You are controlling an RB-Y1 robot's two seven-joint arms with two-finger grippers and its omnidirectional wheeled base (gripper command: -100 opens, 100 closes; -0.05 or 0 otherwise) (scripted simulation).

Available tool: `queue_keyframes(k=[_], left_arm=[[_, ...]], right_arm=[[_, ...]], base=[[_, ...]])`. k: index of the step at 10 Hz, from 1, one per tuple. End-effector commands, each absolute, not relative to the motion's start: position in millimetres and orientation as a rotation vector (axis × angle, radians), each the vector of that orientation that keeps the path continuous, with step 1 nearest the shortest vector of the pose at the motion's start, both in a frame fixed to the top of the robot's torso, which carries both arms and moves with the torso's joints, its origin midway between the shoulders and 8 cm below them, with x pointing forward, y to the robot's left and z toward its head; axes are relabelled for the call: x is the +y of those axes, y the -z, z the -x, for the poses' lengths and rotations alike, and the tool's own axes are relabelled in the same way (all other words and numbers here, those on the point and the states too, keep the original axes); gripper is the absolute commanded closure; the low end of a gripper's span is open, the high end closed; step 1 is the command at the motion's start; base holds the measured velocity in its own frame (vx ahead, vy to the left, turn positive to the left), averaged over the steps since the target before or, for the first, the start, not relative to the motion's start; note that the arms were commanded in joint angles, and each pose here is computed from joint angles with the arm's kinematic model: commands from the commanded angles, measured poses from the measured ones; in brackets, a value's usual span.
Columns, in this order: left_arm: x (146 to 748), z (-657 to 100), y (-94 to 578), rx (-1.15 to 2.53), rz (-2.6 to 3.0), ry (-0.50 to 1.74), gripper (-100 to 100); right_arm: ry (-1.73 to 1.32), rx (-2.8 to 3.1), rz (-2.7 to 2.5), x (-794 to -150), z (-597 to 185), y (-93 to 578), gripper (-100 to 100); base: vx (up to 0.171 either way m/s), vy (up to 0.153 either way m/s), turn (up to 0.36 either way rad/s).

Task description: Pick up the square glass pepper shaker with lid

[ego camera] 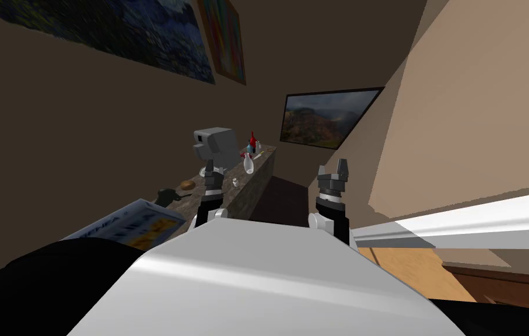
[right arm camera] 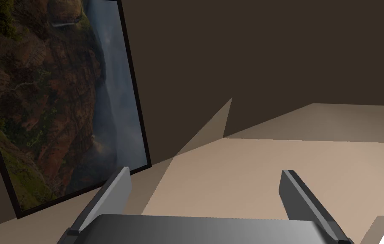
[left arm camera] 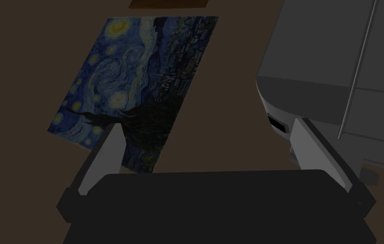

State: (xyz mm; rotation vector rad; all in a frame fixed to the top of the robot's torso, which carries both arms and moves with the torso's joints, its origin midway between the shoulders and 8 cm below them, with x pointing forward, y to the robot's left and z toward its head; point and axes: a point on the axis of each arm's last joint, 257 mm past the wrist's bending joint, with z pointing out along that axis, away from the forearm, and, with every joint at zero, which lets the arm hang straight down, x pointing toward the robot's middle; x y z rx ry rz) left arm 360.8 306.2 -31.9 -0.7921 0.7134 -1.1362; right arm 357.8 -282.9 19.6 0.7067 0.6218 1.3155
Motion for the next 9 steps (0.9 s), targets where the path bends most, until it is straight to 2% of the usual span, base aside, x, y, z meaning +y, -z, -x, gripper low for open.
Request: queue_keyframes(k=[1, 4, 9], left_arm=[[304.8, -362.4, 32.4, 0.741, 0.772, 1.136, -100], [304.3, -367.6, 36.2, 0.806, 0.740, 1.133, -100], [312.2, -381.0, 53.8, 0.916, 0.737, 1.108, -100]], right_arm=[[-1.315, 0.622, -0.707, -282.9, -357.8, -19.6, 0], [-1.316, 0.622, -0.707, -282.9, -357.8, -19.6, 0], [-1.316, 0.622, -0.707, -282.9, -357.9, -19.6, 0]], base=[[-0.019, 0.004, -0.026], [-0.063, 0.021, -0.043], [-0.110, 0.038, -0.093]])
